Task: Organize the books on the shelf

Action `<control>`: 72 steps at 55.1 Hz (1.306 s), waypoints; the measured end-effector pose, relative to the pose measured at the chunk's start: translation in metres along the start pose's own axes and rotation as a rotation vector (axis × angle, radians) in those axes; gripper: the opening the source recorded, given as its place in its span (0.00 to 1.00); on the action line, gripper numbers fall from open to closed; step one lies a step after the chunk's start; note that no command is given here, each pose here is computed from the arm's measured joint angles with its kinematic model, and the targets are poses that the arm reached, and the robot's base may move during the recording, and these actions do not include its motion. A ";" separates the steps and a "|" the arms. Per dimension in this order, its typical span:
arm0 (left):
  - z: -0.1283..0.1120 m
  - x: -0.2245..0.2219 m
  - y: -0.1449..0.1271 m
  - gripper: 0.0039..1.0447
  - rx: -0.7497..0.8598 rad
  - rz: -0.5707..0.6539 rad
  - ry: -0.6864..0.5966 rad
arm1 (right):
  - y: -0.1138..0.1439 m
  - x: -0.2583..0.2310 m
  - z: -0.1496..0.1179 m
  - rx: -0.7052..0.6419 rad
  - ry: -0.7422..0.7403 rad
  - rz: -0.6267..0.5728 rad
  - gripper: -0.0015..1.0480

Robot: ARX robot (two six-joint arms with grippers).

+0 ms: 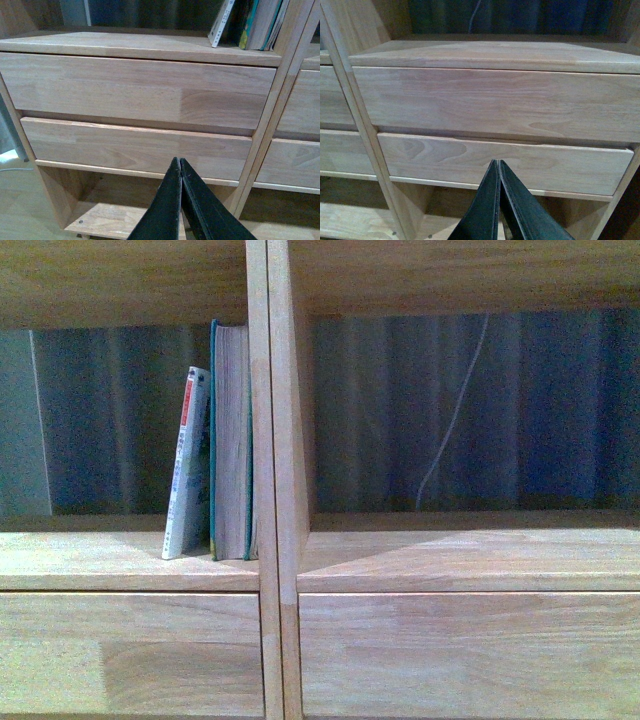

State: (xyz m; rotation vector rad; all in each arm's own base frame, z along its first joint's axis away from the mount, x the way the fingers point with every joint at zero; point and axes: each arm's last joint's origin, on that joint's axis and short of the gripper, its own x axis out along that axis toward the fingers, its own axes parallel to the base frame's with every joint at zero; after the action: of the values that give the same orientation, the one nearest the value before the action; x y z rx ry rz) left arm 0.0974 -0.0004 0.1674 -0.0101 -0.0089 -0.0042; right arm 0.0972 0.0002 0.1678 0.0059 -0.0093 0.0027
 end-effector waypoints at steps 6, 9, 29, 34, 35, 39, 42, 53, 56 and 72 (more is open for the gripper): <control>0.000 0.000 0.000 0.02 0.000 0.000 0.000 | 0.000 0.000 0.000 0.000 0.000 0.000 0.03; 0.000 0.000 0.000 0.09 0.000 0.000 0.000 | 0.000 0.000 0.000 -0.002 0.000 0.000 0.13; 0.000 0.000 0.000 0.67 0.000 0.000 0.000 | 0.000 0.000 0.000 -0.002 0.000 0.000 0.68; 0.000 0.000 0.000 0.82 0.000 0.000 0.000 | 0.000 0.000 0.000 -0.002 0.000 0.000 0.83; 0.000 0.000 0.000 0.84 0.000 0.000 0.000 | 0.000 0.000 0.000 -0.002 0.000 0.000 0.84; 0.000 0.000 0.000 0.94 0.001 0.000 0.000 | 0.000 0.000 0.000 -0.002 0.000 0.000 0.94; 0.000 0.000 0.000 0.93 0.002 0.000 0.000 | 0.000 0.000 0.000 -0.002 0.000 0.000 0.93; 0.000 0.000 0.000 0.93 0.002 0.000 0.000 | 0.000 0.000 0.000 -0.002 0.000 0.000 0.93; 0.000 0.000 0.000 0.93 0.002 0.000 0.000 | 0.000 0.000 0.000 -0.002 0.000 0.000 0.93; 0.000 0.000 0.000 0.93 0.002 0.000 0.000 | 0.000 0.000 0.000 -0.002 0.000 0.000 0.93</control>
State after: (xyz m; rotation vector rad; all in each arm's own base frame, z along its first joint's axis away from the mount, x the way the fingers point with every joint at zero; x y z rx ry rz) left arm 0.0974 -0.0004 0.1674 -0.0082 -0.0089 -0.0042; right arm 0.0972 0.0002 0.1678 0.0040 -0.0093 0.0027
